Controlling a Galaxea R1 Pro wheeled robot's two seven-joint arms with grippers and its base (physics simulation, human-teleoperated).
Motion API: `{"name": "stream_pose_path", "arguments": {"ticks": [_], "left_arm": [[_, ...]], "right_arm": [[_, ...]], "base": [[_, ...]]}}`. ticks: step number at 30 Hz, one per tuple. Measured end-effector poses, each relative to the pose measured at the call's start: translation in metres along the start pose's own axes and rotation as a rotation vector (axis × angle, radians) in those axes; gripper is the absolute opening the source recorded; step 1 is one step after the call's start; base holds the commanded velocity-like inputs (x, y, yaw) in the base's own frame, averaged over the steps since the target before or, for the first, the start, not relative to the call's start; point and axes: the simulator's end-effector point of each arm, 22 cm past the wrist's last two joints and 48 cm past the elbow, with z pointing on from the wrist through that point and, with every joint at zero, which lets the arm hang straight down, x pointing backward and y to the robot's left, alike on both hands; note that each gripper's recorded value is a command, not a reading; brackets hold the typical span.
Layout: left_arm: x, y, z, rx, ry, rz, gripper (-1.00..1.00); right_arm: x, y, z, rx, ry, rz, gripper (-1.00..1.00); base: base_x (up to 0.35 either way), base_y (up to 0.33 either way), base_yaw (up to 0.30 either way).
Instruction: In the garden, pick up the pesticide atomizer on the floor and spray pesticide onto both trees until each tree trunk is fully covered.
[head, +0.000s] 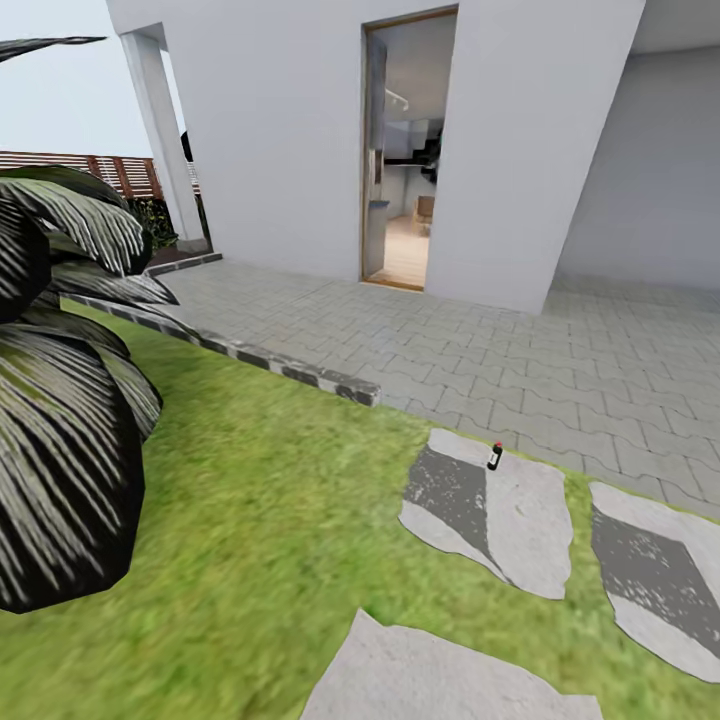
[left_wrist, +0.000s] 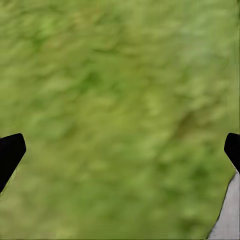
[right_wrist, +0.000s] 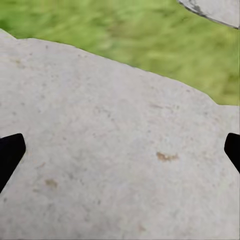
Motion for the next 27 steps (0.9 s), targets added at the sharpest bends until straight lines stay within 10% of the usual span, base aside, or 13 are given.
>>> {"name": "stream_pose_path", "arguments": {"ticks": [27], "left_arm": [[-0.0014, -0.0007, -0.0001, 0.002, -0.003, 0.001, 1.00]], "right_arm": [[-0.0018, -0.0024, 0.0000, 0.007, -0.004, 0.005, 1.00]], "base": [[0.303, 0.180, -0.066]]}}
